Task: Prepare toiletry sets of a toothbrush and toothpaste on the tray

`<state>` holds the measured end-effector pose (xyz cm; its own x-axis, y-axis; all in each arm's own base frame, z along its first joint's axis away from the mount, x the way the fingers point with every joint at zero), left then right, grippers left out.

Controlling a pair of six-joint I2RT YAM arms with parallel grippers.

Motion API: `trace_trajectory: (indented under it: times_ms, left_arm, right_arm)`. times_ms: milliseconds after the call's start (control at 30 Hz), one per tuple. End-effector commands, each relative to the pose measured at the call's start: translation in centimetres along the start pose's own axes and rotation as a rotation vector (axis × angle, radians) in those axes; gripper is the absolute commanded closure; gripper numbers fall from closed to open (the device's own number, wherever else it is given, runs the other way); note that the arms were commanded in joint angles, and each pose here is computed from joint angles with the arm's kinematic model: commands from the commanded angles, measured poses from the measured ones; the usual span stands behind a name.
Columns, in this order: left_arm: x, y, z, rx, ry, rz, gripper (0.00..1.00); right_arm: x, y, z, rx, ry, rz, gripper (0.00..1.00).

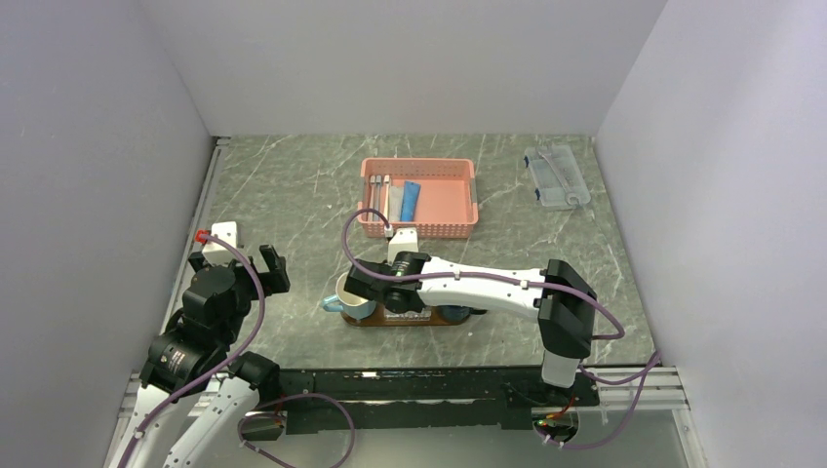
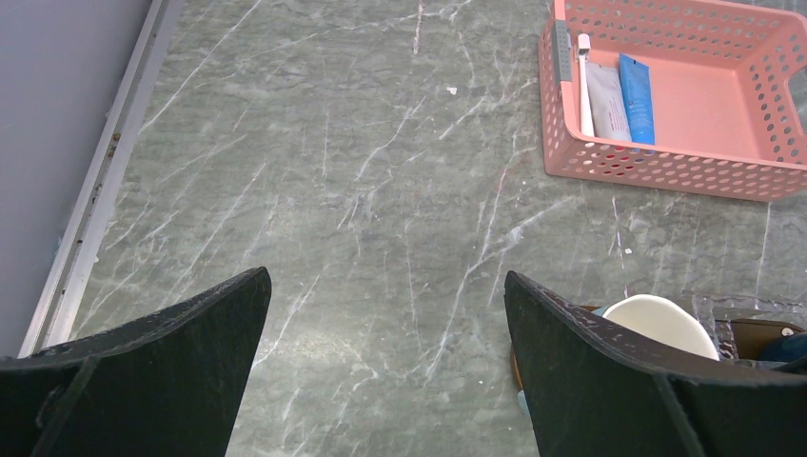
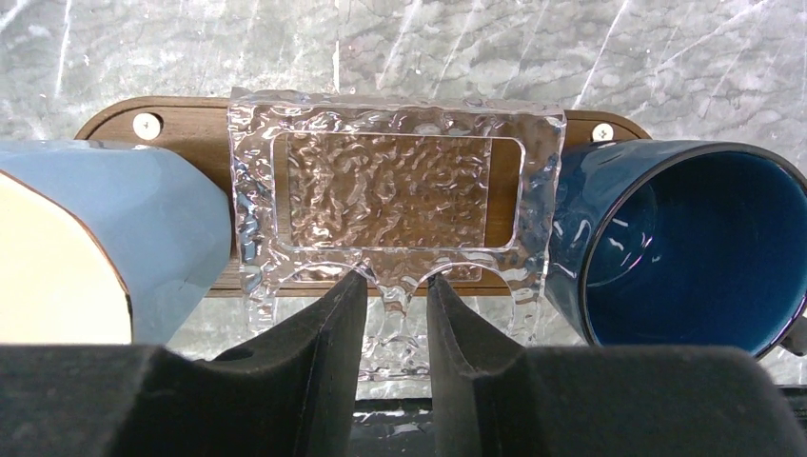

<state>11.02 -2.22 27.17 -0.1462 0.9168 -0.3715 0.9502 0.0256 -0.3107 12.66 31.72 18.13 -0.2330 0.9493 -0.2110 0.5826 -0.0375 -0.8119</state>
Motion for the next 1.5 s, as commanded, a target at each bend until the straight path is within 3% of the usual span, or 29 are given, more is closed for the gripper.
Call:
trace_trajectory:
  times_ms: [0,433,700,1000,1467]
  left_arm:
    - [-0.1,0.0,-0.5,-0.022,-0.015,0.002,0.01]
    - [-0.1,0.0,-0.5,-0.021,-0.013,-0.003,0.01]
    - [-0.2,0.2,-0.4,-0.013,-0.007,-0.004,0.01]
    - [-0.3,0.6,-0.2,0.010,0.004,-0.020,0.01]
    - [-0.8,1.8,0.3,0.070,0.056,-0.019,0.01]
  right_arm:
    - [-0.6,-2.2,-1.7,-0.068,0.065,-0.027,0.67]
    - [-1.7,-4.8,-2.4,-0.103,0.068,-0.092,0.64]
    - [-2.9,-7.1,-4.1,-0.199,0.031,-0.176,0.62]
    - [-5.1,-8.5,-7.3,-0.306,-0.023,-0.125,0.58]
    - [-10.4,-3.9,-16.1,-0.365,-0.034,-0.113,0.54]
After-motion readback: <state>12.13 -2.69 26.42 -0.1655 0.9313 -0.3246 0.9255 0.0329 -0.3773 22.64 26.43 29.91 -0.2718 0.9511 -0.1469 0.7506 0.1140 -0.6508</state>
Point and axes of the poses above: each gripper's point midway between its finger pads, its own y axis out along the fingers, its own x axis along the line the jaws close on, z = x × y, the point moved 9 cm from there along -y, back along the fingers, and after that the axes turned 15 degrees about -y, right-handed, at the moved point
